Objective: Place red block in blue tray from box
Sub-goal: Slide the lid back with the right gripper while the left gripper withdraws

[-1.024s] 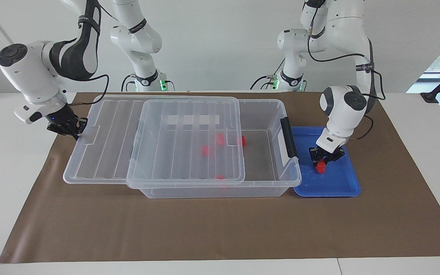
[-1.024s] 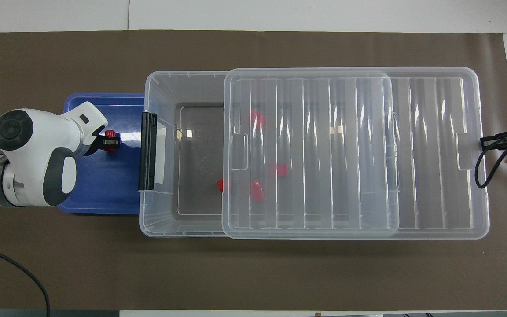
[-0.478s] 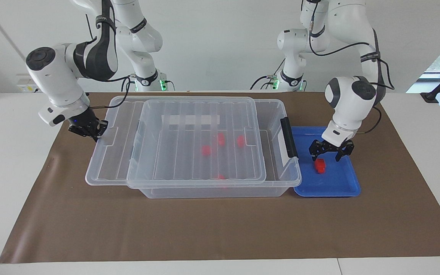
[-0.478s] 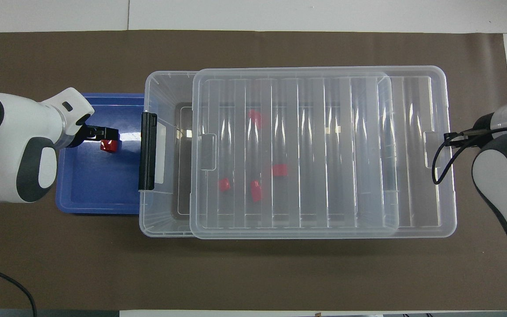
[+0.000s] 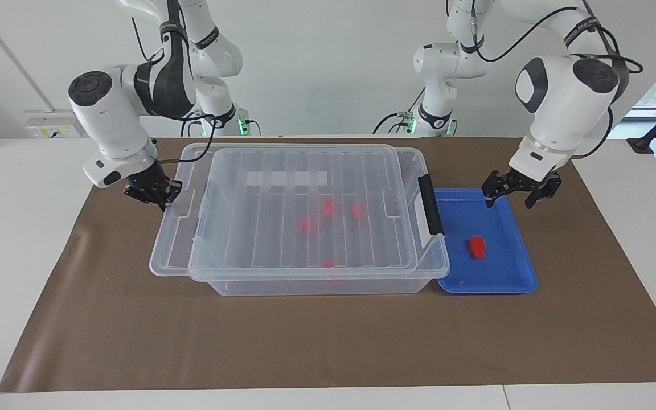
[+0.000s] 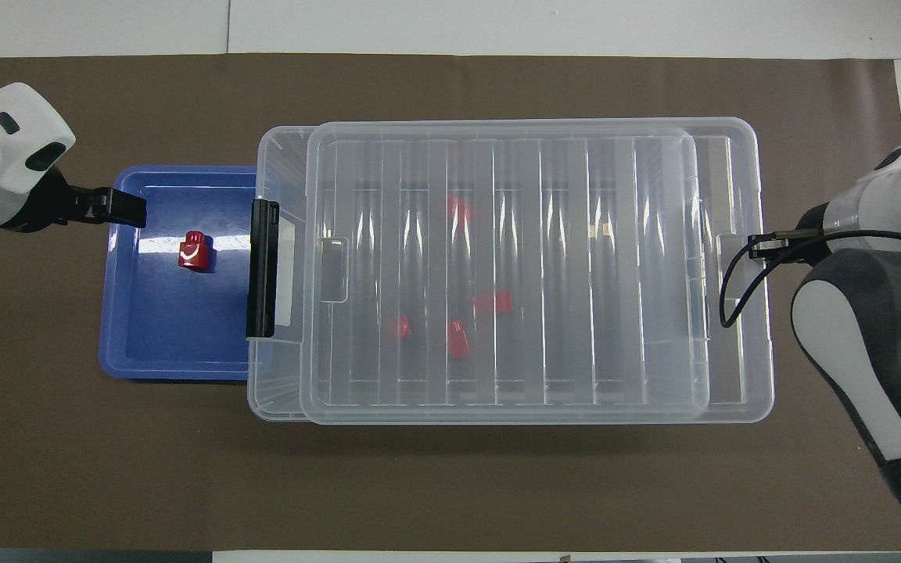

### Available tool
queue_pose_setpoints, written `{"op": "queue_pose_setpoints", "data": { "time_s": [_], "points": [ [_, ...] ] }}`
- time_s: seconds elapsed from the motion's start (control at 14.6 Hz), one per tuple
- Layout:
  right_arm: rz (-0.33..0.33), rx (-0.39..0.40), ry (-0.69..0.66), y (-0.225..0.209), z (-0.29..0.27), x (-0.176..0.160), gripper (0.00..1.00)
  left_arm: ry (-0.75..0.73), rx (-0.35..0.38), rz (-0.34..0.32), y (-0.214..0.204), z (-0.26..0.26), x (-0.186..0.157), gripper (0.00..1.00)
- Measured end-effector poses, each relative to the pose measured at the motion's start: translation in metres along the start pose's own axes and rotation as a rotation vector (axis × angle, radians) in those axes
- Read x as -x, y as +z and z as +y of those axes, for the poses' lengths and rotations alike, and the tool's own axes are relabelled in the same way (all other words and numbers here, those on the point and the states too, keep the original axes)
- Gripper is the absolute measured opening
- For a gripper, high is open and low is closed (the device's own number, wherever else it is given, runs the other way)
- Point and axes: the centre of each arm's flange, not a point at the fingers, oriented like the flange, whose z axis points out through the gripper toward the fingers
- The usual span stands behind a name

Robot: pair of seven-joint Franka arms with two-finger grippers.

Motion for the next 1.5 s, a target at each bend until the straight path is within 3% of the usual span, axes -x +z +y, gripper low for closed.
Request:
{"op": "queue_pose_setpoints", "data": {
  "time_s": [0.2, 0.48, 1.5],
  "points": [
    [0.000, 0.000, 0.019, 0.000, -0.020, 0.001, 0.01, -0.029, -0.001, -0.022, -0.039, -0.018, 0.003, 1.00],
    [0.001, 0.000, 0.033, 0.000, -0.029, 0.002, 0.01, -0.066, 0.034, -0.068, -0.057, -0.035, 0.011, 1.00],
    [-0.003, 0.000, 0.053, 0.000, -0.048, 0.004, 0.01, -0.003, 0.050, -0.092, -0.075, -0.054, 0.031, 1.00]
  ]
}}
